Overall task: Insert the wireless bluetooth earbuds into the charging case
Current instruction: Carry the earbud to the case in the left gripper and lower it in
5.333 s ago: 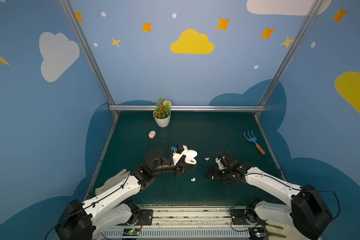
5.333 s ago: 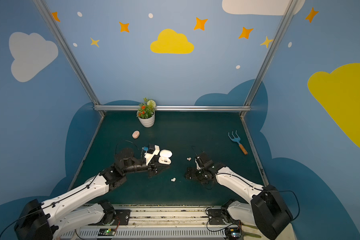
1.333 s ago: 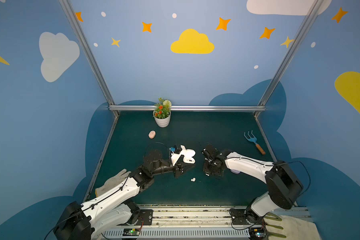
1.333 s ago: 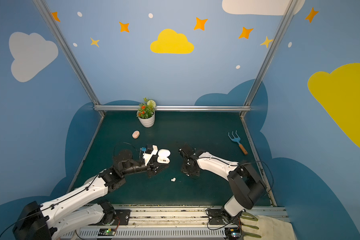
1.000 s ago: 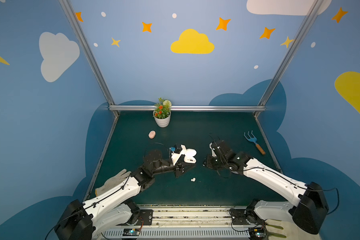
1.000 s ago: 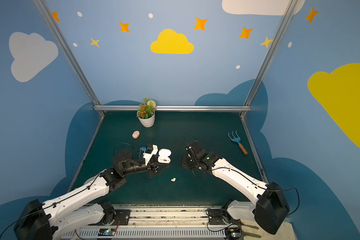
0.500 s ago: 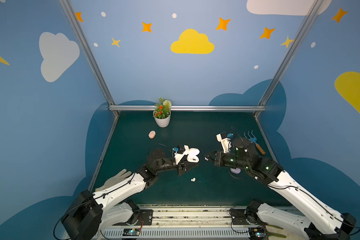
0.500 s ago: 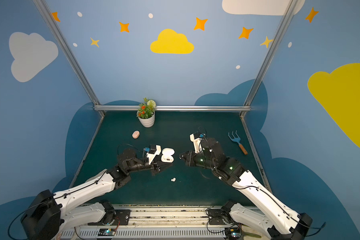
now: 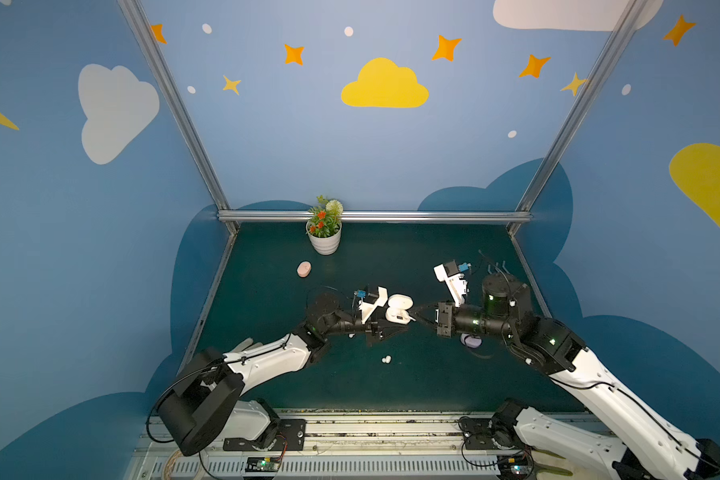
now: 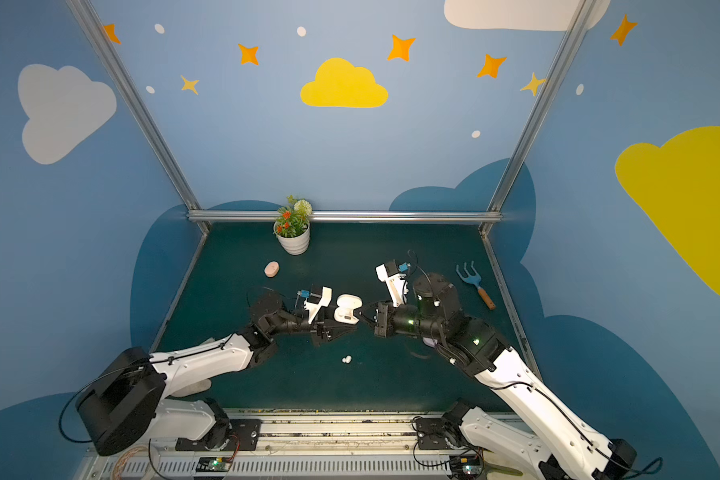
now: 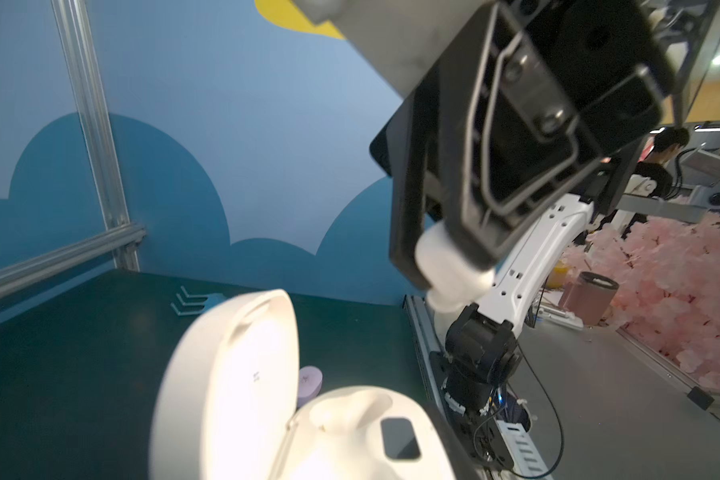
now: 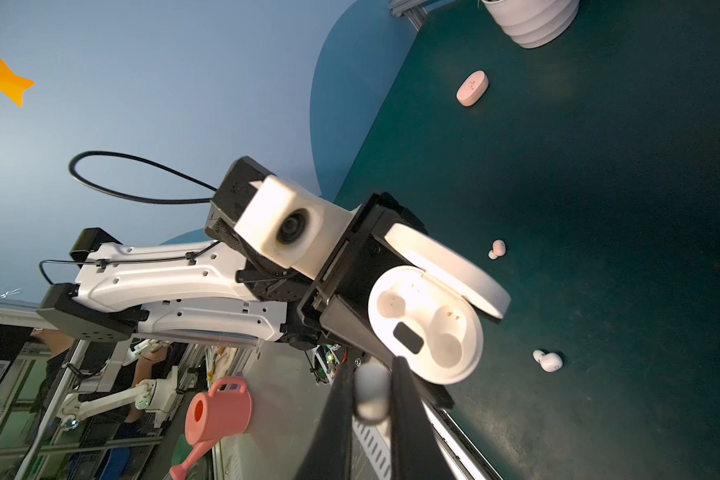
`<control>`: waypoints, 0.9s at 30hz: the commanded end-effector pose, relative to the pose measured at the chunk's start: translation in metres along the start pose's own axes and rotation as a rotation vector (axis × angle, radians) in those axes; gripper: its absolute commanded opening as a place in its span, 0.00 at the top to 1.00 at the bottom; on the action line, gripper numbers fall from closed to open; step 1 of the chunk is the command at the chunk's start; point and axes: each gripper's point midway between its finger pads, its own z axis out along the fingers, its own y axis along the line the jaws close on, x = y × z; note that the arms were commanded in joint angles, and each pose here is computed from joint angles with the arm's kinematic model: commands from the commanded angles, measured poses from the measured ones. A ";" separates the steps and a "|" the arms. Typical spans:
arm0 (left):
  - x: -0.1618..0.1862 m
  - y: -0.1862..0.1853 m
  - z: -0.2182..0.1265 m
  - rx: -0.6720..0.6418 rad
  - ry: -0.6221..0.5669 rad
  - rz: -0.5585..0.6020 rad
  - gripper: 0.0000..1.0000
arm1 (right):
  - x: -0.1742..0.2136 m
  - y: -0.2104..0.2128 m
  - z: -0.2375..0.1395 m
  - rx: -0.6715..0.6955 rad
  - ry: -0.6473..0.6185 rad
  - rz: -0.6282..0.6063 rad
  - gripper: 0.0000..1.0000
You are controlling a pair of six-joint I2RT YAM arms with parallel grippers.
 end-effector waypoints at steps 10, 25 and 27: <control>-0.033 -0.021 0.000 0.070 -0.070 0.073 0.83 | 0.000 -0.010 0.016 0.001 0.014 -0.010 0.93; -0.038 -0.025 -0.004 0.055 -0.083 0.095 0.83 | 0.003 -0.015 0.018 0.018 0.026 0.012 0.75; -0.038 -0.026 -0.003 0.058 -0.083 0.095 0.83 | 0.001 -0.014 0.017 0.019 0.018 0.008 0.69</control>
